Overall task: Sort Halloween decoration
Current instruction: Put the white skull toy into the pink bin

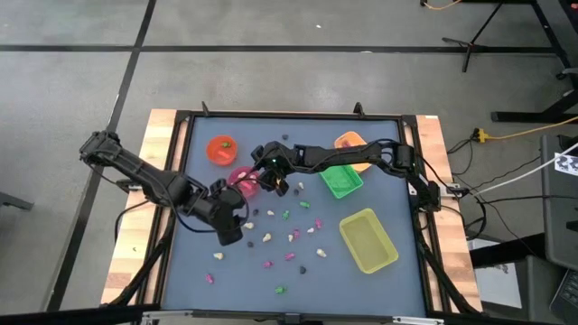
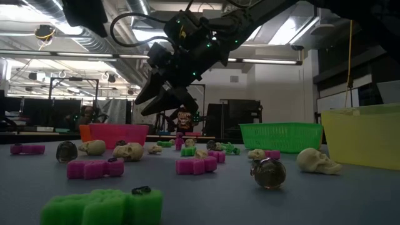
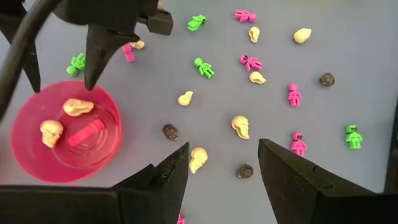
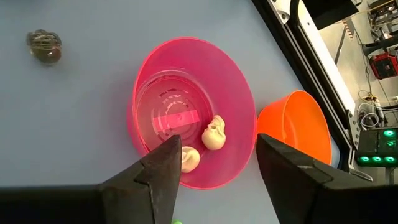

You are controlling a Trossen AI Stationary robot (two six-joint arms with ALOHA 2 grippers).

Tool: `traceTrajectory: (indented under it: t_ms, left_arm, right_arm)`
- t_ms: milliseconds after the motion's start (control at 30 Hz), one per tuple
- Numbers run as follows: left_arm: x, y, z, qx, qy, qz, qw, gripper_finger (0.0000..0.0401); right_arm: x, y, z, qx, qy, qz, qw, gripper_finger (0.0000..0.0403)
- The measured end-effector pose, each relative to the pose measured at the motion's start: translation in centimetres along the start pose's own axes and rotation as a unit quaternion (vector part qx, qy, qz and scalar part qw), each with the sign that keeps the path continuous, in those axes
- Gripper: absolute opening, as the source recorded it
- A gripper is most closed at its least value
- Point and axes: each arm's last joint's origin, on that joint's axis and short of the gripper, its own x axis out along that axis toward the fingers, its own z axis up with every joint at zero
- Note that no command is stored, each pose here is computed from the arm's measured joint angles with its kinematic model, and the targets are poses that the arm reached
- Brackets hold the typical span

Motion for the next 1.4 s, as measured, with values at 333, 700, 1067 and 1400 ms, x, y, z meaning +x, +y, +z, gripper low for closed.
traceTrajectory:
  t_ms: [333,700,1067,1400]
  left_arm:
    - [-0.7,-1.8,-1.9,0.004,0.013,-0.027,1.000,0.0176]
    - [2.0,-5.6,-6.2,0.094,0.094,-0.024,0.991,0.0176]
    - [5.1,-7.3,-9.3,0.139,0.176,-0.003,0.975,0.0176]
    - [6.6,-7.3,-10.3,0.149,0.212,0.024,0.965,0.0176]
  right_arm:
    - [0.0,0.0,0.0,0.000,0.000,0.000,1.000,0.0207]
    - [0.0,0.0,0.0,0.000,0.000,0.000,1.000,0.0207]
    - [0.0,0.0,0.0,0.000,0.000,0.000,1.000,0.0207]
    - [0.0,0.0,0.0,0.000,0.000,0.000,1.000,0.0207]
